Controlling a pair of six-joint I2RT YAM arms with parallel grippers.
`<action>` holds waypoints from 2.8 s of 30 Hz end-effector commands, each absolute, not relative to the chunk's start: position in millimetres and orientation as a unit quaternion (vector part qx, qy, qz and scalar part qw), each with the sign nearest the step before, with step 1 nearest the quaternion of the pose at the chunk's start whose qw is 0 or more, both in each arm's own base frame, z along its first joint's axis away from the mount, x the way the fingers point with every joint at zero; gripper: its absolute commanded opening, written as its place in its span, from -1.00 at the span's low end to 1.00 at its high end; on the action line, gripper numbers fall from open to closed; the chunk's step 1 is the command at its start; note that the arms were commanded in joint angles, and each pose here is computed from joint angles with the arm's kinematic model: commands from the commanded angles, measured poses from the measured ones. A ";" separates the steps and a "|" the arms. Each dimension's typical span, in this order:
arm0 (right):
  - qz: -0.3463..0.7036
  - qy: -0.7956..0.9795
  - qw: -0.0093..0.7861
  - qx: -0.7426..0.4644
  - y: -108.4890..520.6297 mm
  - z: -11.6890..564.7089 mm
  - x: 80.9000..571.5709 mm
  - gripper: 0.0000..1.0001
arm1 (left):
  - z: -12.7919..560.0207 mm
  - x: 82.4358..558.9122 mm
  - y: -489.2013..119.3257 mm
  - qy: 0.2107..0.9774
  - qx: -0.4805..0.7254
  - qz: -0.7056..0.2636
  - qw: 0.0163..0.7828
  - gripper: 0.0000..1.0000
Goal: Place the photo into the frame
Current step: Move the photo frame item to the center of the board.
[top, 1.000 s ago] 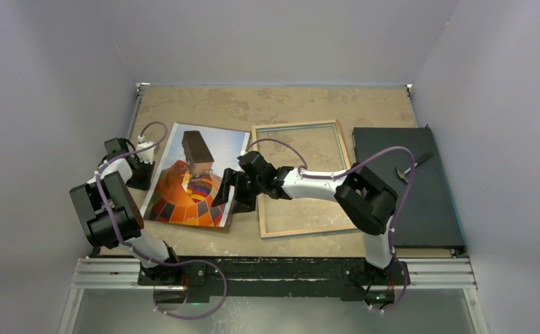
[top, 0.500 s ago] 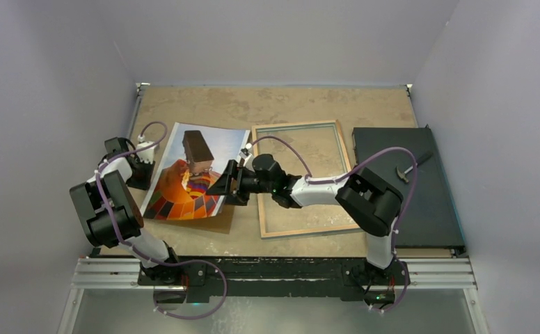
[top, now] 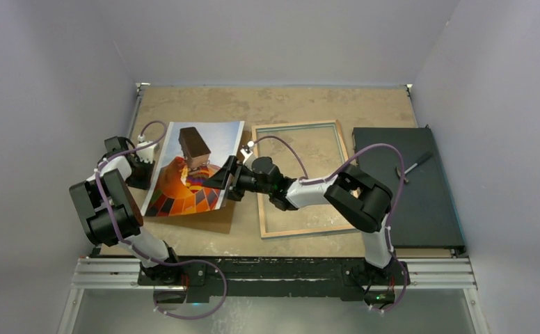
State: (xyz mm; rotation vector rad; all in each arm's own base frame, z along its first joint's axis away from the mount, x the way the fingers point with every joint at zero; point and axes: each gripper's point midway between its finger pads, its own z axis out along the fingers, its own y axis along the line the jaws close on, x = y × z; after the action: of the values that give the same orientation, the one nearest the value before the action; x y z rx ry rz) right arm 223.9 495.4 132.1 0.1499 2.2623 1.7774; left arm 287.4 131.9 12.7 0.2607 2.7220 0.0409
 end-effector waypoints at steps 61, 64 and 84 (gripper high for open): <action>0.621 0.778 0.093 0.006 425.4 128.6 201.0 -0.41 | 47.8 293.5 86.5 0.974 0.130 -0.058 0.176 -0.35; 0.618 0.781 0.091 0.007 422.3 126.0 201.0 -0.52 | 37.2 293.2 84.5 0.976 0.133 -0.038 0.170 -0.31; 0.613 0.786 0.082 0.005 411.9 118.4 194.5 -0.89 | 10.5 286.7 102.2 0.978 0.139 0.026 0.155 -0.33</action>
State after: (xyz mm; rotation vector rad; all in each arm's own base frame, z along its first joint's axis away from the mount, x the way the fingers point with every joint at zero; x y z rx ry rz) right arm 198.2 412.5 95.6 0.0982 2.4166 1.7672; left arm 290.3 94.5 20.5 0.3947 2.7837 0.0121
